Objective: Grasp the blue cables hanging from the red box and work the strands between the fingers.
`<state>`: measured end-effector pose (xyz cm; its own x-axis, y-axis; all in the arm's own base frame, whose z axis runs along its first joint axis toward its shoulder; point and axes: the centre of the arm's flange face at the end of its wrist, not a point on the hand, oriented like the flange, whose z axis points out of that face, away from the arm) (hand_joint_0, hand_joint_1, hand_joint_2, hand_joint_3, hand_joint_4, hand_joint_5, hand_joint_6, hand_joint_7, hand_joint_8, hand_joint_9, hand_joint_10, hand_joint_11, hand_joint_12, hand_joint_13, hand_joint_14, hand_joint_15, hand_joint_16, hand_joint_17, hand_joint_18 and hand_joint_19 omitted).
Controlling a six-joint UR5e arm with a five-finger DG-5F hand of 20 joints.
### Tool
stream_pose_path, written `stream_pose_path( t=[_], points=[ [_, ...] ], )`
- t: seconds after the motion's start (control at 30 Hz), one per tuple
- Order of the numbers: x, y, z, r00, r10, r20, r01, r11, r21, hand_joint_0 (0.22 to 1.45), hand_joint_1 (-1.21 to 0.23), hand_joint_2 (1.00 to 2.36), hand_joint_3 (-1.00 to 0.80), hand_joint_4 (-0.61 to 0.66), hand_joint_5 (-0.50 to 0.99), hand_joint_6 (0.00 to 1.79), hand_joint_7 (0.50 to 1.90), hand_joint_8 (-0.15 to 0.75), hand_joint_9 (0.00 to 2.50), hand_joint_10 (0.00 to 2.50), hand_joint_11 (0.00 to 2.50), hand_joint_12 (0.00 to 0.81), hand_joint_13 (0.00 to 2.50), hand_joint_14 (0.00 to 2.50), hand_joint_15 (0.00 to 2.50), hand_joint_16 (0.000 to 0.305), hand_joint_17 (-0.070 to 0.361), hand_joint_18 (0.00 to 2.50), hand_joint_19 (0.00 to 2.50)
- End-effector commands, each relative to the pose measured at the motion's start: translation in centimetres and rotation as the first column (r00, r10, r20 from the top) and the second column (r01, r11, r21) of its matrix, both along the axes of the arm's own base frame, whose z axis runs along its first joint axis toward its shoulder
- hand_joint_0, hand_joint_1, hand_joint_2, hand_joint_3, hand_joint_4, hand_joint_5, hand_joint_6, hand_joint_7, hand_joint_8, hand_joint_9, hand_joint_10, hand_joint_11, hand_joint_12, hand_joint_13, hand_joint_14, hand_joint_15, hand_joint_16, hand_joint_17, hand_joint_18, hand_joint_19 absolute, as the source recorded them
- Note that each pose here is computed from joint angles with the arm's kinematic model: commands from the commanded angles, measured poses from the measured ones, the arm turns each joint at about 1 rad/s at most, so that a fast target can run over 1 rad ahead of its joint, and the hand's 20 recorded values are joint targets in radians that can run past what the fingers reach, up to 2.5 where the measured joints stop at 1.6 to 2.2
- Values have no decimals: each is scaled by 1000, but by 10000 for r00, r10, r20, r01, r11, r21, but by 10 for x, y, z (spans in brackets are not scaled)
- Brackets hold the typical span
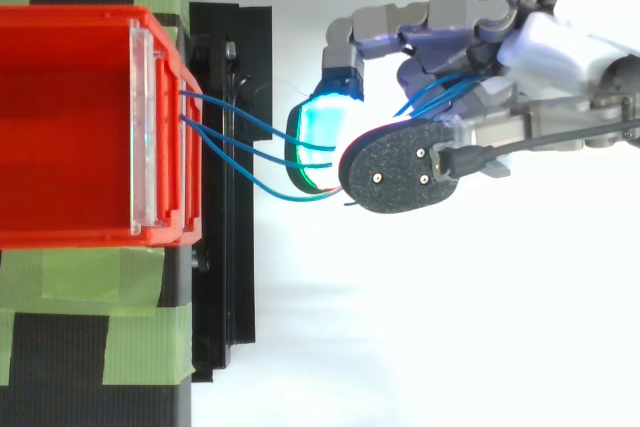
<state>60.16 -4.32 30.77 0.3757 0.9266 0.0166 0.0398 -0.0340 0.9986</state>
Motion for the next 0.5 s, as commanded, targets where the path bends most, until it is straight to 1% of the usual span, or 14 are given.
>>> stream_pose_path(
  t=[0.0,0.17,0.2,0.27,0.3,0.33,0.37,0.4,0.43,0.47],
  points=[
    [0,0,0,10000,0,0,0,10000,-10,867,-670,1018,-496,153,446,268,1417,362,816,2500,2295,407,1005,2500,1461,58,131,1396,1483],
    [0,0,0,10000,0,0,0,10000,-10,864,-671,1022,-307,149,441,253,1416,362,816,2500,2295,407,1005,2500,1461,58,131,1396,1483],
    [0,0,0,10000,0,0,0,10000,-10,869,-673,1021,-263,156,449,248,1396,362,816,2500,2295,407,1005,2500,1461,58,131,1396,1483],
    [0,0,0,10000,16,-1,-16,10000,-9,874,-675,1020,-193,170,454,201,1405,362,816,2500,2295,407,1005,2500,1461,58,131,1396,1483],
    [0,0,0,10000,32,-7,-32,10000,-23,872,-675,1019,-100,187,467,156,1408,362,816,2500,2295,407,1005,2500,1461,58,131,1396,1483],
    [0,0,-1,10000,32,-27,-32,10000,-41,879,-674,1017,-64,188,471,142,1415,362,816,2500,2295,407,1005,2500,1461,58,131,1396,1483],
    [0,0,0,10000,48,-18,-49,10000,-50,920,-674,1012,79,198,483,89,1418,362,816,2500,2295,407,1005,2500,1461,58,131,1396,1483],
    [0,0,1,10000,50,-15,-50,10000,-75,962,-674,1008,157,196,490,62,1424,362,816,2500,2295,407,1005,2500,1461,58,131,1396,1483],
    [0,0,0,10000,54,-64,-55,9999,-164,970,-674,1006,173,195,494,51,1431,362,816,2500,2295,407,1005,2500,1461,58,131,1396,1483],
    [0,0,0,9999,57,-87,-59,9997,-221,1010,-679,1008,248,188,504,36,1433,362,816,2500,2295,407,1005,2500,1461,58,131,1396,1483]
  ],
)
